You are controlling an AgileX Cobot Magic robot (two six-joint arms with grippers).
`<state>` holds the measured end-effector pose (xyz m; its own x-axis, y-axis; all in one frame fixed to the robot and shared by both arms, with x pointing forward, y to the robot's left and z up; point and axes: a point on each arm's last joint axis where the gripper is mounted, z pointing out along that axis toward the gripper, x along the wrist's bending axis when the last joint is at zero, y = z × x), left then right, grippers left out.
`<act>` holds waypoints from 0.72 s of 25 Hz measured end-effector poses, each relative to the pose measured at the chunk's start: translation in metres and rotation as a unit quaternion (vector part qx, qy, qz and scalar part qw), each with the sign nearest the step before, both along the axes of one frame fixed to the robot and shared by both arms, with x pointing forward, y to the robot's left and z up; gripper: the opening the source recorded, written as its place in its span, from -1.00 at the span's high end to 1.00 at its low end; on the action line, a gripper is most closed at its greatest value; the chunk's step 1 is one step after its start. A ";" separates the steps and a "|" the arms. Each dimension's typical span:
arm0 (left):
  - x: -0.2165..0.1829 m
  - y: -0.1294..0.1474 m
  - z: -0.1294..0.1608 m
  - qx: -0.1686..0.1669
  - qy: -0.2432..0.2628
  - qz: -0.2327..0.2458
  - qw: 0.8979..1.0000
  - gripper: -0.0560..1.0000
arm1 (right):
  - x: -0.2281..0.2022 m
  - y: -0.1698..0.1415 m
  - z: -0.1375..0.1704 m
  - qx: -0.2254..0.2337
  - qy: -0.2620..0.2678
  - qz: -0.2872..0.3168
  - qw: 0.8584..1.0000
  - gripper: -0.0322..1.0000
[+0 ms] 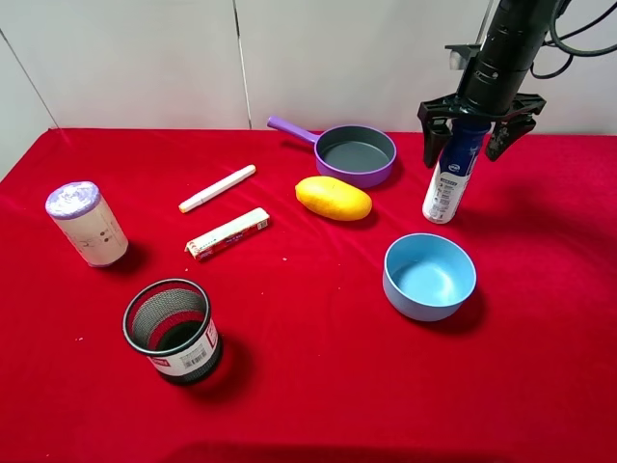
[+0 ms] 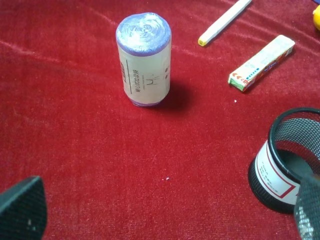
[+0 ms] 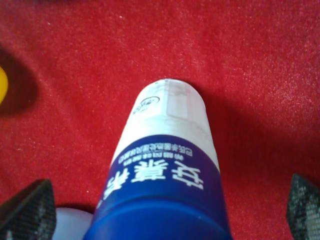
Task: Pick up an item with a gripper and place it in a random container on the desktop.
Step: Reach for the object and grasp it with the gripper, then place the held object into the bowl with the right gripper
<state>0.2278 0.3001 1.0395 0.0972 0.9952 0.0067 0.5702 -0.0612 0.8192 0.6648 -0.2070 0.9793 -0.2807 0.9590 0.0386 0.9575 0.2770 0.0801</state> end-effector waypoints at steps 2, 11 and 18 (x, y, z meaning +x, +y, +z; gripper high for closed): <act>0.000 0.000 0.000 0.000 0.000 0.000 1.000 -0.98 | 0.000 0.000 0.000 0.000 0.000 0.000 1.000 -0.40; 0.000 0.000 0.000 0.000 0.000 0.000 1.000 -0.98 | 0.000 0.000 0.000 0.002 0.000 0.000 1.000 0.21; 0.000 0.000 0.000 0.000 0.000 0.000 1.000 -0.98 | 0.000 0.000 0.000 0.002 0.000 0.000 1.000 0.21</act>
<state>0.2278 0.3001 1.0395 0.0972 0.9952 0.0067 0.5702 -0.0612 0.8192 0.6647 -0.2067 0.9793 -0.2806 0.9589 0.0420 0.9576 0.2767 0.0804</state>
